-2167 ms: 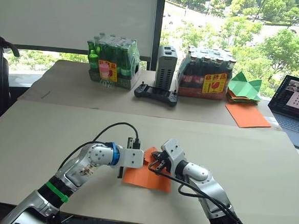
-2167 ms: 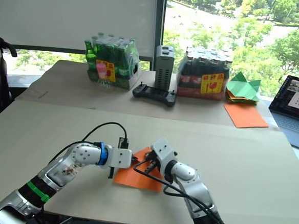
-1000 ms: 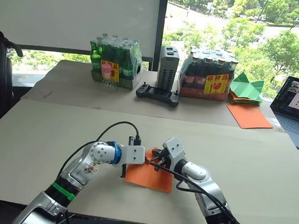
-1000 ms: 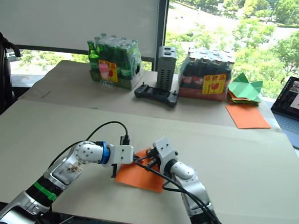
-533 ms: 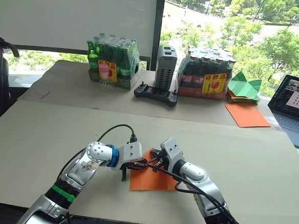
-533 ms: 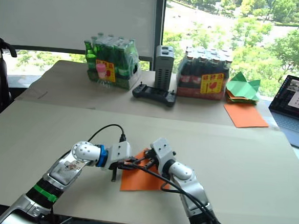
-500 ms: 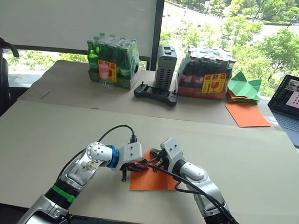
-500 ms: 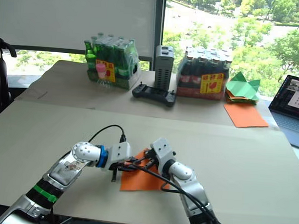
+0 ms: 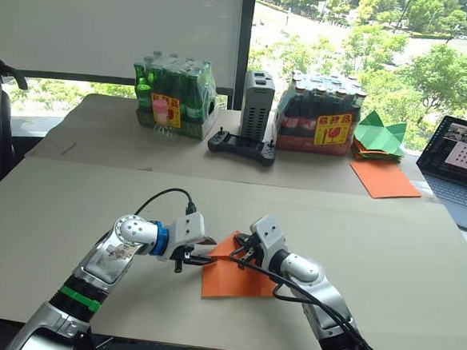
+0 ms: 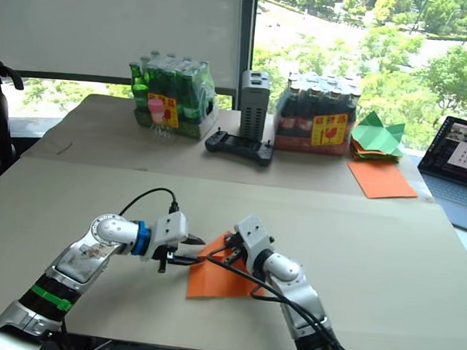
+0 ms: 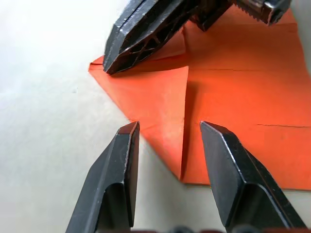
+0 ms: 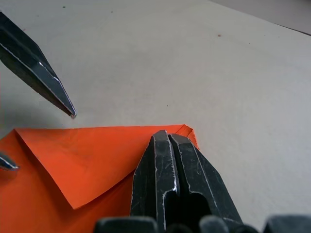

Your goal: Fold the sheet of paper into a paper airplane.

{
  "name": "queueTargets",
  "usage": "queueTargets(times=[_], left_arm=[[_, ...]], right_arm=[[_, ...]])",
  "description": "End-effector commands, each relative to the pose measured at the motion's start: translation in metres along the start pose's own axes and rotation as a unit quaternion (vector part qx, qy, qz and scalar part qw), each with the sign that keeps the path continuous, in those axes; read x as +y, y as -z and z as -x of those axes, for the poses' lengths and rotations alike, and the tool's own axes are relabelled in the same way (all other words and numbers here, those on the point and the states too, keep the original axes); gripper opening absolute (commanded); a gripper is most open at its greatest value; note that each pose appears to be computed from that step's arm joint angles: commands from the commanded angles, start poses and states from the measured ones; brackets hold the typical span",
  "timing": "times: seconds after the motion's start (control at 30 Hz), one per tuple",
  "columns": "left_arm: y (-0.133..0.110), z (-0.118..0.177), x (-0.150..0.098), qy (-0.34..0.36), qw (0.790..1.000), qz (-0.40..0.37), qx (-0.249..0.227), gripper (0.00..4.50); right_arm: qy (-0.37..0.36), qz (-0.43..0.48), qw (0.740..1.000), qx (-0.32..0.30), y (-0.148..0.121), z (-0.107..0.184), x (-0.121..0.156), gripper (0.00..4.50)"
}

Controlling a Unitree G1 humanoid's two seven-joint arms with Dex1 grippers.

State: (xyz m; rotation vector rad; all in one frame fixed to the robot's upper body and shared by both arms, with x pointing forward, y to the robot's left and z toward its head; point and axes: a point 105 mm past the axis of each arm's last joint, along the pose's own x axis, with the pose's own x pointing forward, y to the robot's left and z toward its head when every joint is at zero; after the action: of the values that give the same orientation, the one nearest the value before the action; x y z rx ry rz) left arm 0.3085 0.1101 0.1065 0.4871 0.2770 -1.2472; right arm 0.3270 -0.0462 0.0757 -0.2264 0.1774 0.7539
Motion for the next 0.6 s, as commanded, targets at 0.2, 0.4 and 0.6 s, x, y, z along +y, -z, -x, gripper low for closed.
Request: queueTargets(times=[0.2,0.4,0.6], left_arm=[[-0.041,0.048,0.012,0.009,0.981,0.151,-0.124,2.10],[-0.038,0.035,0.014,-0.014,0.953,0.257,-0.158,0.91],[-0.022,0.010,-0.006,0.009,0.943,0.305,-0.132,0.04]], right_arm=[[-0.004,-0.003,1.000,0.016,0.009,0.001,0.002,0.02],[-0.006,0.000,1.000,0.017,0.010,0.000,0.003,0.02],[-0.003,0.003,1.000,0.016,0.009,0.000,0.002,0.02]])
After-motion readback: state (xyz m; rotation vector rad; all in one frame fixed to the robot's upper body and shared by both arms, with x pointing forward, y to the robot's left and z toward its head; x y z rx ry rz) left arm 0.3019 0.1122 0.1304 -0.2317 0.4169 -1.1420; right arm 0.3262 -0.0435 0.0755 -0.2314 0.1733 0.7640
